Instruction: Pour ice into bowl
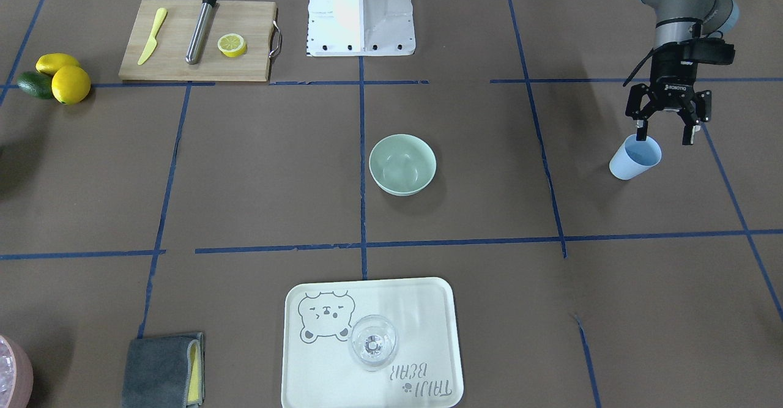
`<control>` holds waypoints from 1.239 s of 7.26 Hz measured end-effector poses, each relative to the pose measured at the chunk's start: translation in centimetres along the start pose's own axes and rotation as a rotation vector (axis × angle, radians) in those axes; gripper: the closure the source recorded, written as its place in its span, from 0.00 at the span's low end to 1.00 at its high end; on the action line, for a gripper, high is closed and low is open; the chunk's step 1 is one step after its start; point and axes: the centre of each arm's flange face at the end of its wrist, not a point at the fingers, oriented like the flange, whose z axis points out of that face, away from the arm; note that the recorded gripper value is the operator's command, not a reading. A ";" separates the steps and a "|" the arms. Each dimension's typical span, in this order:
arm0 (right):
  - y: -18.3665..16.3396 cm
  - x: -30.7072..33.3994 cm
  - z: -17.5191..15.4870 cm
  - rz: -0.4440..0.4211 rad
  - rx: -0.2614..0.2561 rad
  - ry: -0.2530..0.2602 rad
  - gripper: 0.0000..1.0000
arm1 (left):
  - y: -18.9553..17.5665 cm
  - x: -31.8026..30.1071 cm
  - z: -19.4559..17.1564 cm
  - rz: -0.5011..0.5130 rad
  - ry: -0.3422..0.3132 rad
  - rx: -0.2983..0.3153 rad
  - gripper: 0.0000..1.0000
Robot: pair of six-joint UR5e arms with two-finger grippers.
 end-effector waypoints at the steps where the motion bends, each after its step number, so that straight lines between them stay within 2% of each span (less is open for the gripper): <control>1: 0.0 0.0 0.0 0.001 0.001 0.000 0.00 | 0.6 0.2 -0.1 0.007 -0.005 0.008 0.01; 7: 0.0 0.1 -0.1 0.004 0.002 0.000 0.00 | 5.0 1.3 0.3 -0.008 -0.001 -0.007 0.01; 9: 0.1 0.1 -0.1 0.005 0.001 0.000 0.00 | 6.4 1.3 1.5 0.004 -0.019 0.008 0.01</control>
